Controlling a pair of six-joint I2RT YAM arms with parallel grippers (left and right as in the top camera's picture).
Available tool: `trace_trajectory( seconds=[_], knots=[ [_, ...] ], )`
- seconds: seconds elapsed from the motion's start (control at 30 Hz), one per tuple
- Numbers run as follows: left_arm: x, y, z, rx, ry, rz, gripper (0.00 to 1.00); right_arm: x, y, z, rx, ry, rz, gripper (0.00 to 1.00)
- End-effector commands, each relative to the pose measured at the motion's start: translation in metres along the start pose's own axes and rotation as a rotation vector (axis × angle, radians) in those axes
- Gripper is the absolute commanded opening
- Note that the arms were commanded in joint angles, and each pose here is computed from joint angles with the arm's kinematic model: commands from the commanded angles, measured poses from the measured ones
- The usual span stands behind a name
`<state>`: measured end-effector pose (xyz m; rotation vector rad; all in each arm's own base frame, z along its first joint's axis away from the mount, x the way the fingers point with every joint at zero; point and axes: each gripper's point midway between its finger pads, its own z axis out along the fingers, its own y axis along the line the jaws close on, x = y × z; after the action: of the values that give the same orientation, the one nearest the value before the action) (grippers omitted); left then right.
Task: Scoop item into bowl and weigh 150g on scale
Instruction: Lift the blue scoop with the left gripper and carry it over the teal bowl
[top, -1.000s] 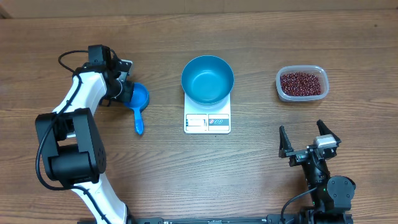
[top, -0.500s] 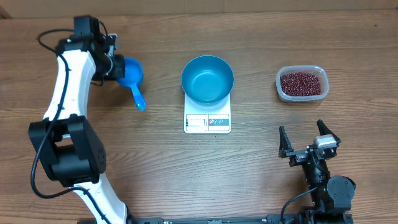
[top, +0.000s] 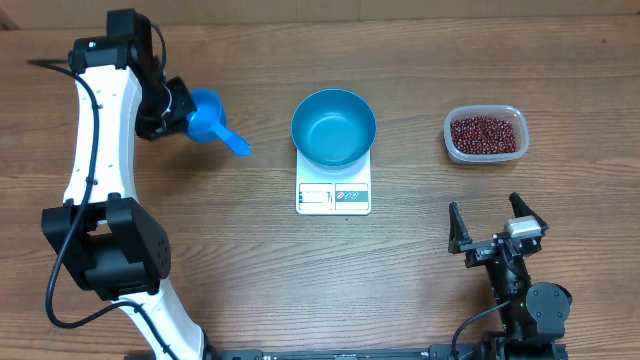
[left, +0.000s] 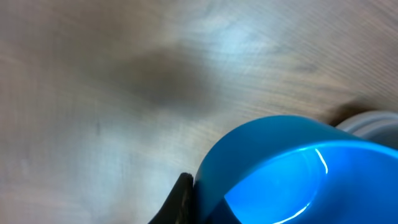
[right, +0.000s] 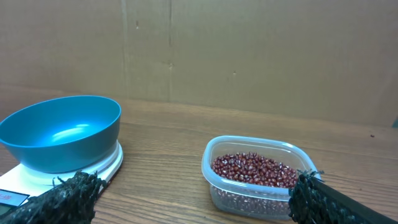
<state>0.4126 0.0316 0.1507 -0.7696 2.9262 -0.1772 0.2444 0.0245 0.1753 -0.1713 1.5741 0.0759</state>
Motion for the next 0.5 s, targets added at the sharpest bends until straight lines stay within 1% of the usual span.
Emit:
trace_trajectory(
  seconds=[0.0,0.27,0.47],
  knots=[
    [0.007,0.002,-0.002,-0.016,0.034,-0.199,0.04,0.002,0.000,0.000,-0.002,-0.004,-0.016,1.00],
    [0.026,0.009,-0.003,-0.064,0.102,-0.339,0.04,0.002,0.000,0.000,-0.002,-0.004,-0.016,1.00],
    [0.036,-0.004,-0.002,-0.116,0.086,-0.301,0.04,0.002,0.000,0.000,-0.002,-0.004,-0.016,1.00]
  ],
)
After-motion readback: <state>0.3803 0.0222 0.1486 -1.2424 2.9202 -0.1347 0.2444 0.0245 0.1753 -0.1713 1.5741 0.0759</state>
